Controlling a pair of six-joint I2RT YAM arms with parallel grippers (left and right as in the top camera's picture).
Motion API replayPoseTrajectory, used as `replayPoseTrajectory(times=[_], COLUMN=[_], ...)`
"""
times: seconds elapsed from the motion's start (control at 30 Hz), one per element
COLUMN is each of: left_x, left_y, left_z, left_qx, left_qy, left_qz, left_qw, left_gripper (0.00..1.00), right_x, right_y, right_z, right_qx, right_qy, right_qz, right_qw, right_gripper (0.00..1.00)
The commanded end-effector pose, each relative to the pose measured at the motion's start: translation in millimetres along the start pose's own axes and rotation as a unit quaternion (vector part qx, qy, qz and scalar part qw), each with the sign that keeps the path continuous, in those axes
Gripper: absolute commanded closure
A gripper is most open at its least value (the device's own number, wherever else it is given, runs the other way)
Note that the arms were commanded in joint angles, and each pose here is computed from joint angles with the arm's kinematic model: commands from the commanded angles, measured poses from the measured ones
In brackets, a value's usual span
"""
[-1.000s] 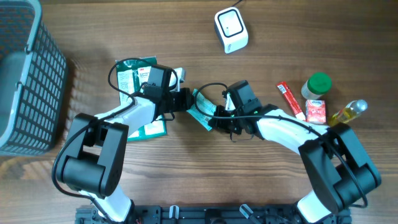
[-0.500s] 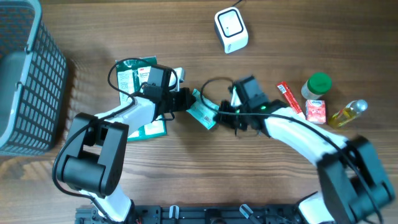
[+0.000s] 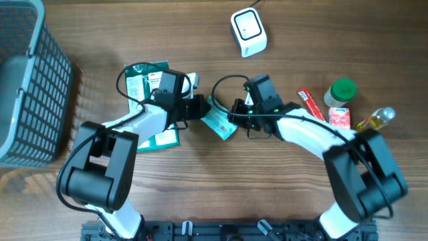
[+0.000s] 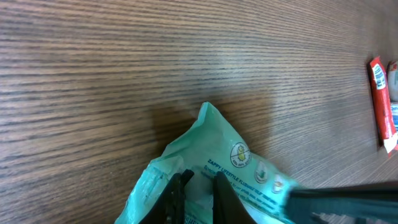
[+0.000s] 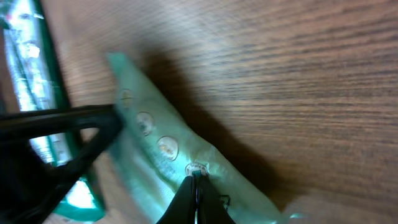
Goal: Scan the item barcode
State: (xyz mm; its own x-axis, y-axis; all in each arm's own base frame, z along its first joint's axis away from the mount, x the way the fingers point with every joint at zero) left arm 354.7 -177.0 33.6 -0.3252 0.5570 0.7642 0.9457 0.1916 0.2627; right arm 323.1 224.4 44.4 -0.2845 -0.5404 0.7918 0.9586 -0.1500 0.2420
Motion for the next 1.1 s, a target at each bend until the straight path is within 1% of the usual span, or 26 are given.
replayPoseTrajectory(times=[0.0, 0.1, 0.27, 0.37, 0.43, 0.53, 0.6, 0.7, 0.93, 1.03, 1.07], left_x=[-8.0, -8.0, -8.0, -8.0, -8.0, -8.0, -8.0, -8.0, -8.0, -8.0, -8.0], left_y=[-6.9, -6.9, -7.0, -6.9, -6.9, -6.8, -6.8, -6.8, -6.8, -6.8, -6.7], left_z=[16.4, 16.4, 16.4, 16.4, 16.4, 16.3, 16.3, 16.3, 16.3, 16.3, 16.3], left_qx=[0.009, 0.009, 0.007, 0.007, 0.007, 0.007, 0.007, 0.007, 0.007, 0.007, 0.007], left_qy=[0.03, 0.03, 0.03, 0.03, 0.03, 0.029, 0.029, 0.029, 0.029, 0.029, 0.029], left_qz=[0.009, 0.009, 0.01, 0.009, 0.009, 0.009, 0.009, 0.009, 0.009, 0.009, 0.009], left_qw=[0.999, 0.999, 0.999, 0.999, 0.999, 1.0, 1.0, 1.0, 1.0, 1.0, 1.0], left_gripper=[0.91, 0.91, 0.91, 0.91, 0.91, 0.91, 0.91, 0.91, 0.91, 0.91, 0.91], right_x=[-32.2, -40.2, -34.0, -5.3, 15.7, 37.4, 36.7, 29.2, -10.5, -13.9, -12.6], right_y=[-18.2, -28.9, -24.2, -5.0, 6.3, 11.6, 7.2, -7.0, -43.2, -44.8, -40.9], right_z=[-40.6, -52.8, -49.5, -14.9, 4.2, 26.4, 28.5, 22.7, 3.7, 0.5, 6.2], right_qx=[-0.027, -0.035, -0.034, -0.008, 0.006, 0.021, 0.02, 0.02, 0.026, 0.025, 0.029], right_qy=[-0.065, -0.082, -0.083, -0.021, 0.003, 0.042, 0.053, 0.044, -0.01, -0.014, -0.002], right_qz=[0.037, 0.059, 0.051, 0.022, -0.007, -0.023, -0.01, 0.009, 0.064, 0.068, 0.06], right_qw=[0.997, 0.994, 0.995, 1.0, 1.0, 0.999, 0.998, 0.999, 0.998, 0.997, 0.998], right_gripper=[0.96, 0.96, 0.97, 0.96, 0.96, 0.96, 0.96, 0.96, 0.96, 0.96, 0.96])
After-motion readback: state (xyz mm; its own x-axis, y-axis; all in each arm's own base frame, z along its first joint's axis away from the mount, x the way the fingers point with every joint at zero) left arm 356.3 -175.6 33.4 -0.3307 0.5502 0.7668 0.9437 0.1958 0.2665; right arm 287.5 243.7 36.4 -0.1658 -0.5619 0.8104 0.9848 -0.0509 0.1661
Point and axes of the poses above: each gripper's point midway between its finger pads, its own x axis back along the fingers, its own z axis along the line the jaws close on, y = z × x, the point moved 3 cm from there along x, back along the fingers, and after that the axes turned 7 degrees about x, right-handed, at the moved point
